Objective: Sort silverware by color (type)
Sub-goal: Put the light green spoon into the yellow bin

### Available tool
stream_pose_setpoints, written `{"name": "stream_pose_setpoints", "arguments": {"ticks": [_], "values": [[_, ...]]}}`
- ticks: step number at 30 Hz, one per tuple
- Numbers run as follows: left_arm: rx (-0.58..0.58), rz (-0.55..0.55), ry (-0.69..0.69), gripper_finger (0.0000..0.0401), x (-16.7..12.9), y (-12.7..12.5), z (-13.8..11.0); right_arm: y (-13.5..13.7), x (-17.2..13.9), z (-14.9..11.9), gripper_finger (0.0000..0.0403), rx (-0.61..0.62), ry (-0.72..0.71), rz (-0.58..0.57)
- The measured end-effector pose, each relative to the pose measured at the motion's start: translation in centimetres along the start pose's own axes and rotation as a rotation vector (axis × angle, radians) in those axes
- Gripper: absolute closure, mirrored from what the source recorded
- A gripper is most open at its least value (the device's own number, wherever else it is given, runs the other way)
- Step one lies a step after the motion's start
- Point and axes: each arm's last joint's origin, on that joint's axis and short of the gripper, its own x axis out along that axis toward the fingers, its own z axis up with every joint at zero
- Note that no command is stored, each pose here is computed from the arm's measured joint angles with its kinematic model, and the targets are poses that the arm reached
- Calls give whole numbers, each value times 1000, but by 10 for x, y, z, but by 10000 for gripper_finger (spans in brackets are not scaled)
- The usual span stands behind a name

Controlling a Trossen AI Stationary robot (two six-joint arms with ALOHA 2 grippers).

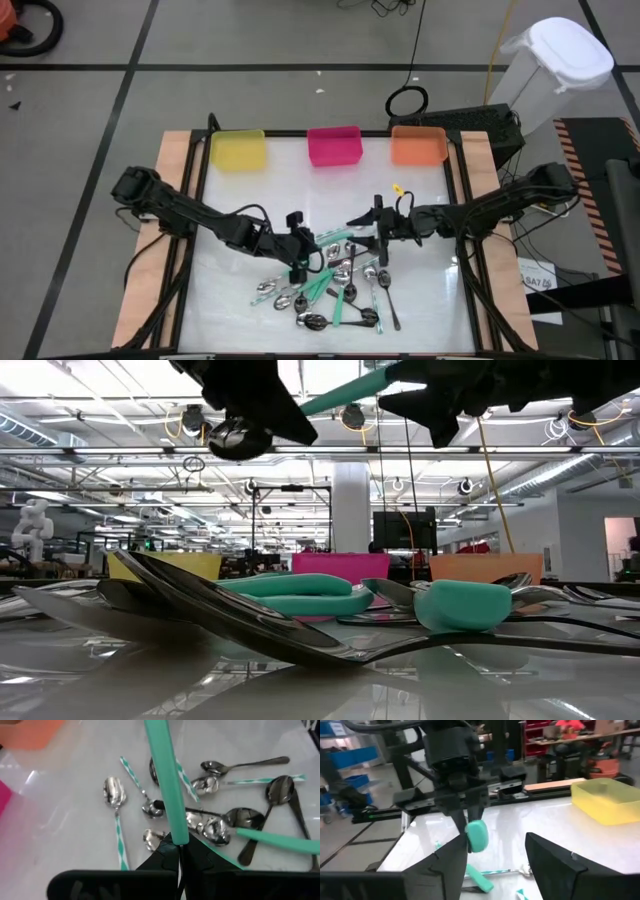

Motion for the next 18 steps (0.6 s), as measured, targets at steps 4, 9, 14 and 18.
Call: {"name": "stream_pose_setpoints", "arguments": {"ticks": [4, 9, 14, 18], "values": [[-1, -5, 3, 400, 1, 1, 0, 0, 5, 0, 251, -5, 9, 1], [-3, -4, 9, 400, 1, 1, -1, 1, 10, -1, 318, -33, 17, 7], [-12, -12, 18, 400, 1, 1, -1, 0, 10, -1, 358, -57, 23, 17], [-27, -13, 18, 400, 1, 1, -1, 0, 10, -1, 358, -60, 25, 17]]}}
